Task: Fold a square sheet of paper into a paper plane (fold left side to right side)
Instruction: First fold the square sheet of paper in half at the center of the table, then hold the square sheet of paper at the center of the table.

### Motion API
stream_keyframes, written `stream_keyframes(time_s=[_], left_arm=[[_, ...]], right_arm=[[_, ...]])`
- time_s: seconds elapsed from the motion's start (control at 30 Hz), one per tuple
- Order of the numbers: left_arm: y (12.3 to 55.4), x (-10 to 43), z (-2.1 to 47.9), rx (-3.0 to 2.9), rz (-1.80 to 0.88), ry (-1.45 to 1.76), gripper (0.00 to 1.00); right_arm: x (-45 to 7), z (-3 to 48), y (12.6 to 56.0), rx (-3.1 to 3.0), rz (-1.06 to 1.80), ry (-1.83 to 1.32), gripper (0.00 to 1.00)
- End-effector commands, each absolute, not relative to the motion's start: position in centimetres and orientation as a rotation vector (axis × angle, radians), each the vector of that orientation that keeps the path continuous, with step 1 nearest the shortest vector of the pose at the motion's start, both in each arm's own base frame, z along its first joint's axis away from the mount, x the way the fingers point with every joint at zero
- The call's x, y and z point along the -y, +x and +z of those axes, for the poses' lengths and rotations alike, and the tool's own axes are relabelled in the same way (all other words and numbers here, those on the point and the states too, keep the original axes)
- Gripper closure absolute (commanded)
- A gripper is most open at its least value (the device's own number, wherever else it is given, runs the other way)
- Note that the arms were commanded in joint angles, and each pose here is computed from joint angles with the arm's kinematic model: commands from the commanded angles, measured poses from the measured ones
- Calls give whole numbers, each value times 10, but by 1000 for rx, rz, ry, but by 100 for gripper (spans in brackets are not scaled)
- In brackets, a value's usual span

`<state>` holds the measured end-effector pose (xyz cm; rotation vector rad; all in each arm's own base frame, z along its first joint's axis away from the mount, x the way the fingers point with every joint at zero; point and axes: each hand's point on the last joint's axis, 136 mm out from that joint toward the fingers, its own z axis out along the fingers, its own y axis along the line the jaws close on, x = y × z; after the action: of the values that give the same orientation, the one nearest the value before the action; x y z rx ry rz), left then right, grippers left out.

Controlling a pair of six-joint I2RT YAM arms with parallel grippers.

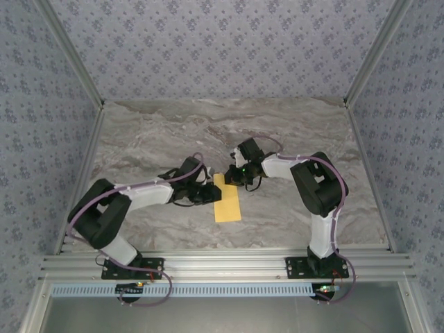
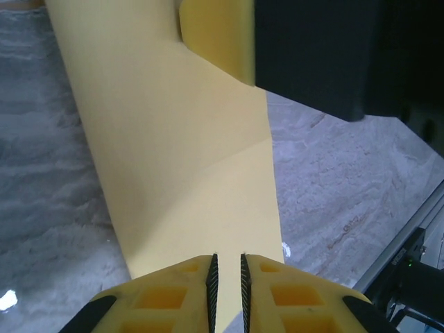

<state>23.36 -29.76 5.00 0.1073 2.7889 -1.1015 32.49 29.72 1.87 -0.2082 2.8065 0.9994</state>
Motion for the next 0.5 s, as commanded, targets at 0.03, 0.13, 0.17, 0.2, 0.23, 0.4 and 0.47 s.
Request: stream_keyframes(time_s=[0.03, 0.13, 0.17, 0.2, 0.23, 0.4, 0.47], left_arm=[[239, 320, 53, -2758, -1173, 210, 82], [235, 325, 43, -2787, -1157, 227, 82], [234, 325, 39, -2798, -1138, 225, 82], [232, 324, 34, -2814, -1113, 221, 82], [231, 322, 30, -2829, -1089, 211, 82], [223, 312, 8, -2898, -992, 146, 83], [219, 311, 2, -2916, -966, 142, 83]], right_arm=[[-271, -15, 316, -2934, 820, -150, 91], [-271, -14, 317, -2928, 822, -154, 91], [-272, -14, 317, -2928, 824, -154, 91], [-272, -13, 317, -2925, 829, -159, 91], [-273, -12, 318, -2920, 835, -160, 91], [-282, 1, 326, -2869, 894, -188, 90], [-286, 13, 333, -2826, 921, -210, 90]])
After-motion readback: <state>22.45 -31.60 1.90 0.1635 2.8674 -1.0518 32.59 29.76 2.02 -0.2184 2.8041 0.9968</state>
